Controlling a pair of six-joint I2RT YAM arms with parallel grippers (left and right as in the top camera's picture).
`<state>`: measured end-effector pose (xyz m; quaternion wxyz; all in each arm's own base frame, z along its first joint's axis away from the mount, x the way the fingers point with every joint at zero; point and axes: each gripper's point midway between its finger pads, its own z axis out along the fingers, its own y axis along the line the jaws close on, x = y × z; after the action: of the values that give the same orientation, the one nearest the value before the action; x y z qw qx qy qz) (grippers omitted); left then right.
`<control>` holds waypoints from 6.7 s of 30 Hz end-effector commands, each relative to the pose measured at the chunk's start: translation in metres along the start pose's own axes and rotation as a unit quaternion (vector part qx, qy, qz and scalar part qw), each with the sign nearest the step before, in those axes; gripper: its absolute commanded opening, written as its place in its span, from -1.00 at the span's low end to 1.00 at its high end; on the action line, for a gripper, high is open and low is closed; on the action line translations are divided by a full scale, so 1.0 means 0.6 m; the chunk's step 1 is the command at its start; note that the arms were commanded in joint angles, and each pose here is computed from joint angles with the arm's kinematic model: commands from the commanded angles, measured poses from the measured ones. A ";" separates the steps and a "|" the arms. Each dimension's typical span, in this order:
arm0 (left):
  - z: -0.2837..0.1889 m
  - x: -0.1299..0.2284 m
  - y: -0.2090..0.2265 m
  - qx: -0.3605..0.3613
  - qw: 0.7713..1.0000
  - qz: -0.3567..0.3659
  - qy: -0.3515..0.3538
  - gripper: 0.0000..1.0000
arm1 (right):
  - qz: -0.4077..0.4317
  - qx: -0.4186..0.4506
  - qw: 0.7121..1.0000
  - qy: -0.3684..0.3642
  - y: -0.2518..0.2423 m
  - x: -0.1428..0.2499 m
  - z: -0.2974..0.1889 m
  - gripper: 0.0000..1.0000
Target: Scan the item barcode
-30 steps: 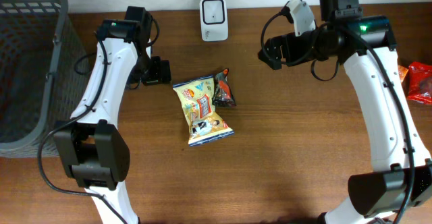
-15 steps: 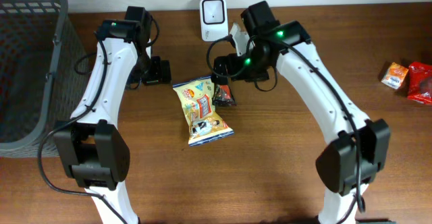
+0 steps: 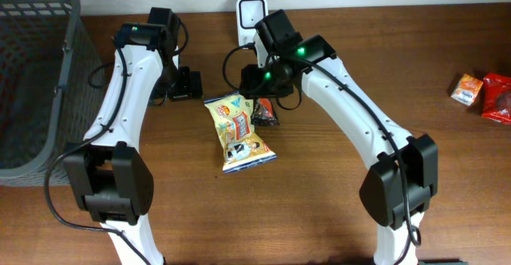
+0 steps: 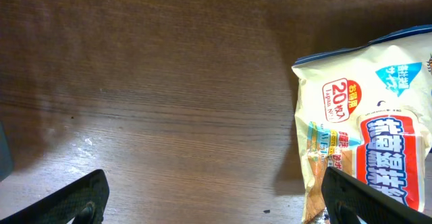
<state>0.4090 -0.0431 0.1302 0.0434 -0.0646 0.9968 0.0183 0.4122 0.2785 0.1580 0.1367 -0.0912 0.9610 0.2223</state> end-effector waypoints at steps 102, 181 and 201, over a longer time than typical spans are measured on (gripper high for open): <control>-0.002 0.001 -0.004 0.006 1.000 -0.002 -0.001 0.98 | 0.008 0.154 0.897 -0.414 -0.132 -0.380 0.069 -0.92; -0.002 0.001 -0.004 0.006 1.000 -0.002 -0.001 0.98 | 0.105 0.066 0.987 0.100 0.037 0.188 0.081 0.41; -0.002 0.001 -0.004 0.006 1.000 -0.002 -0.001 0.98 | 0.111 0.061 0.984 0.125 0.039 0.206 0.077 0.97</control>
<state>0.4094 -0.0440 0.1300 0.0440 -0.0642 0.9968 0.0164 0.3005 0.3071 0.0928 -0.0067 -0.0036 0.9852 0.1713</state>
